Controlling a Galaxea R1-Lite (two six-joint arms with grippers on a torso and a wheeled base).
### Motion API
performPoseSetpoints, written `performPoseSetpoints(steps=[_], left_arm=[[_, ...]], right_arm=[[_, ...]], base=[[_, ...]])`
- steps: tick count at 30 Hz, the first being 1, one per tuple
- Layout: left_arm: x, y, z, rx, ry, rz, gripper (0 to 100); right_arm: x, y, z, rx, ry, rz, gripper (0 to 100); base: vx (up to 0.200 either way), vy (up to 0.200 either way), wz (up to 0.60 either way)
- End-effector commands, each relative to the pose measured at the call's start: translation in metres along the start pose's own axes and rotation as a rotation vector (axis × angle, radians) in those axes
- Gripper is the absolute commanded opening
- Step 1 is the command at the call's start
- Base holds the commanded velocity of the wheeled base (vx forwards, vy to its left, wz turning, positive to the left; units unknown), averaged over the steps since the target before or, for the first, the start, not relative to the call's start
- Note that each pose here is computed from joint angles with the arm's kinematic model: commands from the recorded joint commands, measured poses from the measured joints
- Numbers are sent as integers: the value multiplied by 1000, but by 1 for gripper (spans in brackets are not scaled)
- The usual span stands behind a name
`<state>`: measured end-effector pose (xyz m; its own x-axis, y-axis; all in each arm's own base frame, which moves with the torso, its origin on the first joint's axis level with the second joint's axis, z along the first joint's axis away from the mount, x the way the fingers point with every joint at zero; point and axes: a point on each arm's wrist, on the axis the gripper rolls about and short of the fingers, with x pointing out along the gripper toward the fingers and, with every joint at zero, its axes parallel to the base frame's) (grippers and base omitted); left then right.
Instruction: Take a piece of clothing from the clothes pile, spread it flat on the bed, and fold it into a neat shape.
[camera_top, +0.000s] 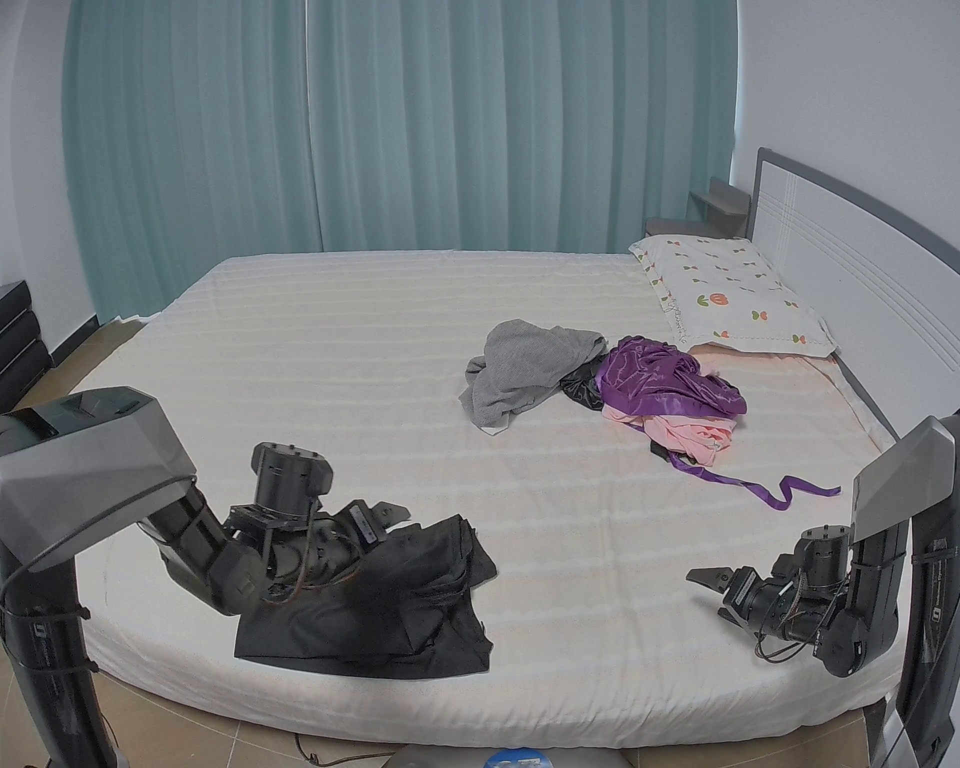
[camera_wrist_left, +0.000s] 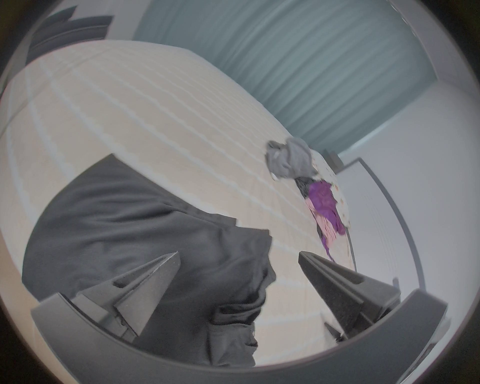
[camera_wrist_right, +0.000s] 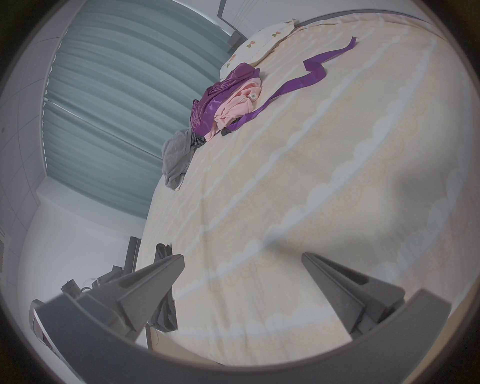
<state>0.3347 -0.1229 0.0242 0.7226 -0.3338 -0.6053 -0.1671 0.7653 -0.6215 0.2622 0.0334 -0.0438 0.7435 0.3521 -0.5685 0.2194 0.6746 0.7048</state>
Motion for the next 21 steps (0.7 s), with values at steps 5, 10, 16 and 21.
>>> performPoseSetpoints(steps=[5,10,16,21], left_arm=[[-4,52,12,-176,-4,90,100],[-7,57,12,-200,0,94,100],[-13,60,9,-231,2,65,100],[-12,60,10,-231,1,61,100]], right_arm=[[2,-2,-3,-37,10,-5,100],[2,-2,-3,-38,11,-4,100],[0,0,-4,-43,13,0,100],[2,12,-17,-88,24,5,100]], base=[[0,200,0],[0,200,0],[0,200,0],[0,200,0]])
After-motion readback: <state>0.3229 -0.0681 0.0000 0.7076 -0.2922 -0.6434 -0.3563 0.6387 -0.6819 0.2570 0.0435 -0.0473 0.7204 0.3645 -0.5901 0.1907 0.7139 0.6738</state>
